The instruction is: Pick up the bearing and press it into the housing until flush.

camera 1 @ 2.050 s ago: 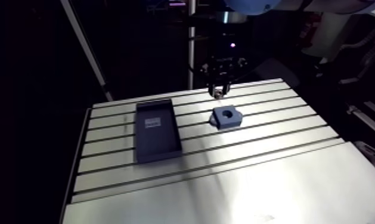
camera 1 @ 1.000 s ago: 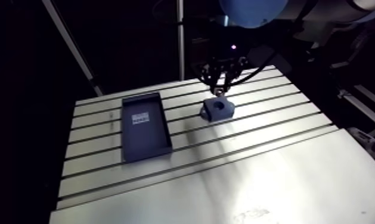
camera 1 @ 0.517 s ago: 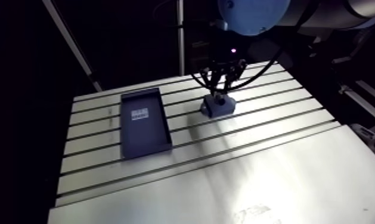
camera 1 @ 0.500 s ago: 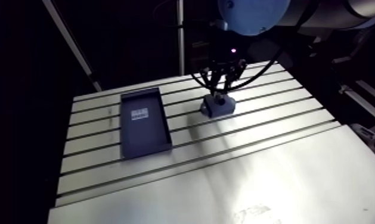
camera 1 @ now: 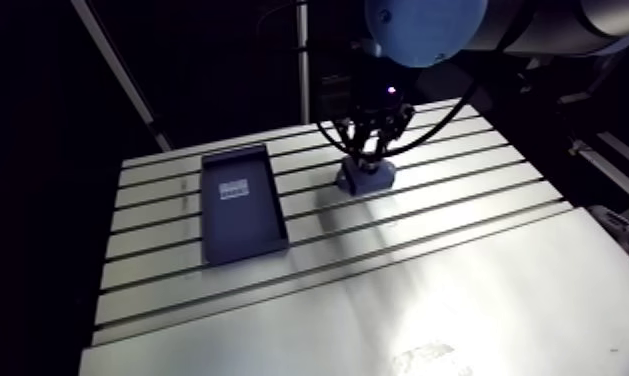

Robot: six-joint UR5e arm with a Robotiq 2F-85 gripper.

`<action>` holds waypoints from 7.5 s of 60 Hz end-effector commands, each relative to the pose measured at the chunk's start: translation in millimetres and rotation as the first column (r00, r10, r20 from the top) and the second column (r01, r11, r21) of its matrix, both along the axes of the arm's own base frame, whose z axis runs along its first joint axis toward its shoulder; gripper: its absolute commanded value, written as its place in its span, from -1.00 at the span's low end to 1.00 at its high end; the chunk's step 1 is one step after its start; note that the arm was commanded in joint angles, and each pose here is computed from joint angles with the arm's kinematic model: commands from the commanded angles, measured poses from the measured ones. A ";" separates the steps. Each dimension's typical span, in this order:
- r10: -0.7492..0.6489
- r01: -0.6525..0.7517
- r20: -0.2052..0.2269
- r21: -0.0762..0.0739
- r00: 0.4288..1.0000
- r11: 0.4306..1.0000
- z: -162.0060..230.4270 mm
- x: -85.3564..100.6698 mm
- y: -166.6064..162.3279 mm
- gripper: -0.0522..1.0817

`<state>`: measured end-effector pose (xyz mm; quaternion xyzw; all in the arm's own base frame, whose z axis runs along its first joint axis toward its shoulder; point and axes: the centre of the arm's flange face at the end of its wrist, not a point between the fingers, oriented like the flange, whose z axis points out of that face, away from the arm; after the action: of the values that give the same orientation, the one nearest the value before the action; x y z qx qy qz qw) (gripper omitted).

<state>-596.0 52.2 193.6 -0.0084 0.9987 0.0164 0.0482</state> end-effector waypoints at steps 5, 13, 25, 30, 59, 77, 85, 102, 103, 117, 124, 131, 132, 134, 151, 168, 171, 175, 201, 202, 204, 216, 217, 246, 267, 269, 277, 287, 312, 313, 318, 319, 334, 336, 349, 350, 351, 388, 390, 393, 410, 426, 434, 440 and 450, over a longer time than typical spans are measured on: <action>0.002 -0.002 -0.005 0.001 1.000 1.000 0.0 -0.3 0.5 0.41; 0.002 -0.002 -0.001 0.000 1.000 1.000 -1.5 0.2 0.3 0.41; 0.002 -0.002 0.000 0.000 1.000 1.000 -2.7 1.2 0.0 0.41; 0.002 -0.002 -0.001 0.000 1.000 1.000 -2.2 0.7 0.1 0.41; -0.001 0.001 0.000 0.000 1.000 1.000 -3.0 0.8 2.0 0.41; -0.001 0.001 0.003 -0.001 1.000 1.000 -4.2 1.8 1.7 0.41; -0.001 0.001 0.005 -0.002 1.000 1.000 -5.1 1.8 1.7 0.42; -0.001 0.001 0.016 -0.005 1.000 1.000 -10.9 3.6 1.1 0.42; -0.001 0.001 0.016 -0.005 1.000 1.000 -10.9 3.6 1.1 0.42; 0.000 0.000 0.010 -0.003 1.000 1.000 -9.6 2.3 1.5 0.42; -0.001 0.001 -0.006 0.003 1.000 1.000 -8.4 1.0 2.9 0.41; -0.003 0.003 -0.007 0.004 1.000 1.000 -8.0 1.4 2.9 0.31; -0.003 0.003 -0.006 0.005 1.000 1.000 -8.0 1.5 3.0 0.04; -0.004 0.004 -0.006 0.005 1.000 1.000 -8.1 1.6 3.8 -0.37; -0.009 0.009 -0.023 0.007 1.000 1.000 1.2 0.4 7.7 -0.89; -0.012 0.013 -0.044 0.026 0.999 1.000 19.7 -1.6 9.6 -0.90; -0.012 0.013 -0.043 0.032 0.999 0.999 21.9 -1.4 10.2 -0.90; -0.017 0.018 -0.036 0.034 0.999 0.999 24.6 -1.9 10.7 -0.89; -0.032 0.032 0.013 -0.011 0.999 0.999 33.0 2.2 6.3 0.54; -0.034 0.034 0.011 -0.014 0.999 0.999 33.0 2.0 6.0 0.57; -0.034 0.035 0.012 -0.015 0.999 0.999 32.2 2.0 6.8 0.60; -0.034 0.034 0.014 -0.012 0.999 0.999 30.1 1.9 6.3 0.80; -0.033 0.033 0.013 -0.013 0.999 0.999 29.4 1.5 5.5 0.83; -0.033 0.033 0.022 -0.017 0.999 0.999 19.3 -0.9 6.0 0.92; -0.034 0.035 0.028 -0.019 0.999 0.999 8.7 -1.9 7.2 0.93; -0.034 0.035 0.021 -0.017 0.999 0.999 9.2 -2.5 7.4 0.93; -0.033 0.033 0.018 -0.016 0.999 0.999 6.7 -2.3 7.3 0.93; -0.033 0.033 0.024 -0.018 0.999 0.999 3.9 -1.7 7.2 0.94; -0.031 0.031 0.028 -0.016 0.999 0.999 2.2 -1.8 6.6 0.94; -0.031 0.031 0.029 -0.016 0.999 0.999 1.6 -1.3 6.4 0.94; -0.031 0.032 0.037 -0.018 0.999 0.999 -2.8 -1.5 6.5 0.94; -0.031 0.032 0.037 -0.018 0.999 0.999 -2.8 -1.5 6.5 0.94; -0.032 0.033 0.035 -0.018 0.999 0.999 -3.4 -2.7 7.7 0.94; -0.032 0.033 0.037 -0.019 0.999 0.999 -4.2 -2.7 7.8 0.94; -0.029 0.030 0.039 -0.018 0.999 0.999 -5.1 -2.8 7.1 0.94; -0.029 0.030 0.039 -0.018 0.999 0.999 -5.1 -2.8 7.1 0.94; -0.031 0.031 0.039 -0.018 0.999 0.999 -5.2 -2.7 7.8 0.94; -0.032 0.033 0.047 -0.018 0.998 0.999 -9.9 -1.9 7.9 0.94; -0.032 0.033 0.046 -0.018 0.998 0.999 -9.9 -1.9 7.9 0.94; -0.032 0.033 0.045 -0.018 0.998 0.999 -9.4 -2.3 8.0 0.94; -0.030 0.031 0.044 -0.016 0.999 0.999 -8.5 -2.3 8.2 0.94; -0.030 0.031 0.045 -0.017 0.999 0.999 -9.7 -2.0 8.1 0.94; -0.031 0.031 0.045 -0.017 0.998 0.999 -9.7 -2.0 8.1 0.94; -0.030 0.031 0.047 -0.017 0.998 0.999 -9.9 -1.9 8.0 0.94; -0.032 0.033 0.053 -0.017 0.998 0.999 -13.9 -1.6 8.1 0.94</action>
<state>-597.9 60.2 183.1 0.0063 0.9974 0.0069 0.0718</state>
